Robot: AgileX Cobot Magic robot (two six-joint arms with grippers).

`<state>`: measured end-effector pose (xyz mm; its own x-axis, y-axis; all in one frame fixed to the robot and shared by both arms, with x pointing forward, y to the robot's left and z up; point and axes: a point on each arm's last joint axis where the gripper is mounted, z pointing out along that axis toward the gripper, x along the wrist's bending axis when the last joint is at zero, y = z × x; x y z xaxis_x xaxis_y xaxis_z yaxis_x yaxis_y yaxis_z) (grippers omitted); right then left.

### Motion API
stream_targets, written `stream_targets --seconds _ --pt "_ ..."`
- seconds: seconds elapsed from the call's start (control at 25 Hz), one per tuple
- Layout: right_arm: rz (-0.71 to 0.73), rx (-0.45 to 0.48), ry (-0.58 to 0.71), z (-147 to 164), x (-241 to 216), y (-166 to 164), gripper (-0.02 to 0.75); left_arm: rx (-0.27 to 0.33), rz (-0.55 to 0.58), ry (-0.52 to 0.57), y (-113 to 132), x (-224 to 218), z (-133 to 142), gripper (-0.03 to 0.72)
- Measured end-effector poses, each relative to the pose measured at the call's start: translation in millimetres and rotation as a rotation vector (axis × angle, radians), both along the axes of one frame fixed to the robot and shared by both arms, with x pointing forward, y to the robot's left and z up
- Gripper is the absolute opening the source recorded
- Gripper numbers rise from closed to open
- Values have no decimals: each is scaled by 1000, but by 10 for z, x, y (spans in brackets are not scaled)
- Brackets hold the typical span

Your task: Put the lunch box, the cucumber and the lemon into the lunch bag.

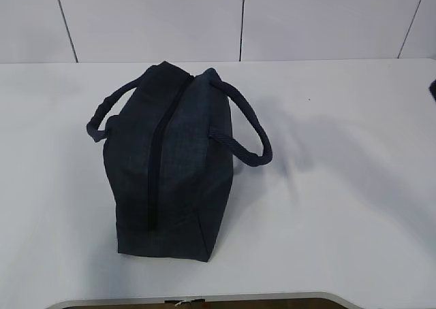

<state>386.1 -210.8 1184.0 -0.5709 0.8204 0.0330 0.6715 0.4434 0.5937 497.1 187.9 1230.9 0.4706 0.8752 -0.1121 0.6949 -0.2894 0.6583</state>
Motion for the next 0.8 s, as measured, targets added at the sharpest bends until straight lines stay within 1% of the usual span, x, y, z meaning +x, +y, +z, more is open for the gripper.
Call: stream_targets --seconds 0.12,0.24,0.32,0.52,0.8 --pt "0 25 -47 89 -144 -75 374 0 1 -6 96 -251 6 434" --pt "0 43 -83 127 -290 -152 373 0 1 -7 191 -505 -31 416" --pt "0 43 -83 70 -373 -195 373 1 0 -5 256 -679 -74 388" --pt "1 33 -64 -163 -594 -312 373 -14 0 -44 420 -1115 -107 312" --pt "1 51 -98 -419 -959 -503 372 -49 -2 -130 622 -1664 -150 288"
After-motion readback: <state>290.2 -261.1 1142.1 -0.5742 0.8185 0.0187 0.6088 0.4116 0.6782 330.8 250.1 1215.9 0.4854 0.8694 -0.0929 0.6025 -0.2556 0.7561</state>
